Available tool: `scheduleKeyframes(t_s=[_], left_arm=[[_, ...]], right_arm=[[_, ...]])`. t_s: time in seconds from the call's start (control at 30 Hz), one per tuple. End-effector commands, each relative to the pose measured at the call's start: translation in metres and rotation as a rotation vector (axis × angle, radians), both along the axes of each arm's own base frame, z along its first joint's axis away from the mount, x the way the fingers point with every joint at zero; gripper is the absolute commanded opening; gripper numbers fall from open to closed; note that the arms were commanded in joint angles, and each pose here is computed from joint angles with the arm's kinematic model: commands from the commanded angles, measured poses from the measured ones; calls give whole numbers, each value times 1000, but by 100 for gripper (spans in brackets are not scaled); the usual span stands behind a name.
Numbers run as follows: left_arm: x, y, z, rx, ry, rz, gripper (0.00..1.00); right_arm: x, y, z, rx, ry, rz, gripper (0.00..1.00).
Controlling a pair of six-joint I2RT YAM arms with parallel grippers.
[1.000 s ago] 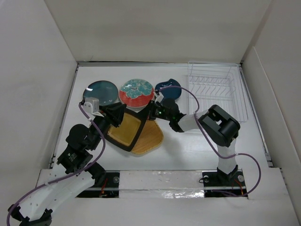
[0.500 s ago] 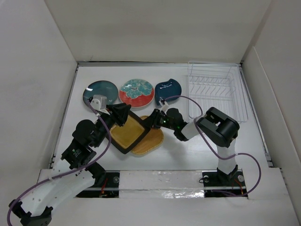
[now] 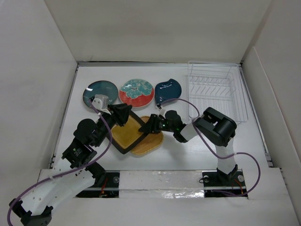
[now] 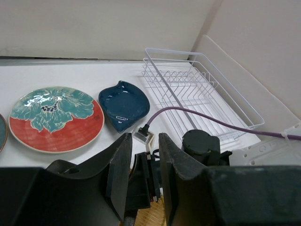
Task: Load the plates into the dish rack
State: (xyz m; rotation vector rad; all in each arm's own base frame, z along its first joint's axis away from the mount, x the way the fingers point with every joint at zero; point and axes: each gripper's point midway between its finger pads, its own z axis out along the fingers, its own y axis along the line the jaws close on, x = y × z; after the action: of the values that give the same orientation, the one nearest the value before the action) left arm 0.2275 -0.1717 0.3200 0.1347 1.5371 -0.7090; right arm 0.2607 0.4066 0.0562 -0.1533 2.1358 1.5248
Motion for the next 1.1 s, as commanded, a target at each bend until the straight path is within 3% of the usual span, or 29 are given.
scheduleKeyframes(t_s=[0.0, 0.1, 0.13, 0.27, 0.4, 0.67, 0.9, 1.07], left_arm=[[-1, -1, 18, -37, -40, -9, 26], [0, 1, 19, -39, -44, 0, 26], [-1, 1, 18, -38, -42, -2, 26], [-2, 2, 21, -46, -52, 0, 26], [-3, 2, 21, -43, -50, -6, 26], [-4, 6, 26, -52, -67, 5, 26], [-5, 11, 32, -58, -83, 21, 26], [-6, 15, 36, -57, -93, 35, 26]], right_arm=[[-10, 8, -10, -14, -6, 82, 51], [-6, 10, -1, 4, -19, 69, 33], [-6, 11, 1, 8, -21, 70, 22], [-1, 9, 16, 35, -41, 55, 1], [-7, 11, 38, 122, -50, 77, 0], [-6, 21, 132, 315, -163, 91, 0], [-3, 14, 204, 389, -287, 55, 0], [21, -7, 225, 369, -346, -47, 0]])
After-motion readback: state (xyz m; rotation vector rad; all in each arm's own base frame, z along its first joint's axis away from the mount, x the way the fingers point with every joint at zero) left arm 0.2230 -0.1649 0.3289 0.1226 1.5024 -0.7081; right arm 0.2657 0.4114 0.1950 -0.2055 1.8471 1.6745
